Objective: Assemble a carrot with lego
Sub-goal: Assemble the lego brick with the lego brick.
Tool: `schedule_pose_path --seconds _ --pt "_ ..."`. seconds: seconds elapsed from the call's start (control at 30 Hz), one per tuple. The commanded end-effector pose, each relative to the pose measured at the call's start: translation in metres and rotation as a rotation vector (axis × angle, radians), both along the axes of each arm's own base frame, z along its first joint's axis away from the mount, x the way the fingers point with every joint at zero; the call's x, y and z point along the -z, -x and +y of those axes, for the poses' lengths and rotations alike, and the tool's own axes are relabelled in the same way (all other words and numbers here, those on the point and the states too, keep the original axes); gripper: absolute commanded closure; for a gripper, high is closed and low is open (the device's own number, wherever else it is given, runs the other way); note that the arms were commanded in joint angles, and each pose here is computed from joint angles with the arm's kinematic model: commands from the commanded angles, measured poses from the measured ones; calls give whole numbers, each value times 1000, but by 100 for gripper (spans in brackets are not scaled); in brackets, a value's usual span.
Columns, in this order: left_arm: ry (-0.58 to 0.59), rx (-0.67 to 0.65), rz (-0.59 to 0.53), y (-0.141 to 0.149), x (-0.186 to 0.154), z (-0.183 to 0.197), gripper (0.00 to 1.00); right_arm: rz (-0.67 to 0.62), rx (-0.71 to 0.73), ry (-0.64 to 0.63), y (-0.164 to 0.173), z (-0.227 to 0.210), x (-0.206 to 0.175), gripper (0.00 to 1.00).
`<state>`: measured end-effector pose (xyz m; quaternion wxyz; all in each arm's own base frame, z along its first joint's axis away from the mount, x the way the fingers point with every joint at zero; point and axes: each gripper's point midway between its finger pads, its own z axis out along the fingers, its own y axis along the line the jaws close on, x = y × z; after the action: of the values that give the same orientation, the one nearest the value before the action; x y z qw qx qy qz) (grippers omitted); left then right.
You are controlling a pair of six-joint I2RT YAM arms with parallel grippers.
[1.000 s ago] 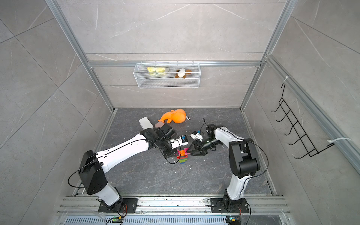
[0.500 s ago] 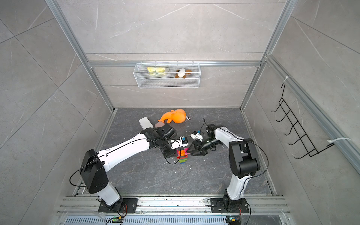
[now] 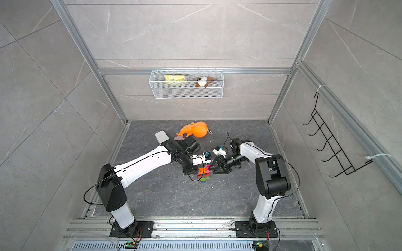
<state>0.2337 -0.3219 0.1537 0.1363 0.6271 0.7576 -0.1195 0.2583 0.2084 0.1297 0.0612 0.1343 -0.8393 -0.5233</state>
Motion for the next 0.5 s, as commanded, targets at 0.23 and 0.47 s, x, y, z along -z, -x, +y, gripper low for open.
schedule_pose_path --seconds 0.23,0.47 --pt "-81 21 -3 2 -5 10 100 4 -14 23 0 0 4 35" --pt "-92 42 7 3 0 8 100 -1 -15 20 -1 1 2 35"
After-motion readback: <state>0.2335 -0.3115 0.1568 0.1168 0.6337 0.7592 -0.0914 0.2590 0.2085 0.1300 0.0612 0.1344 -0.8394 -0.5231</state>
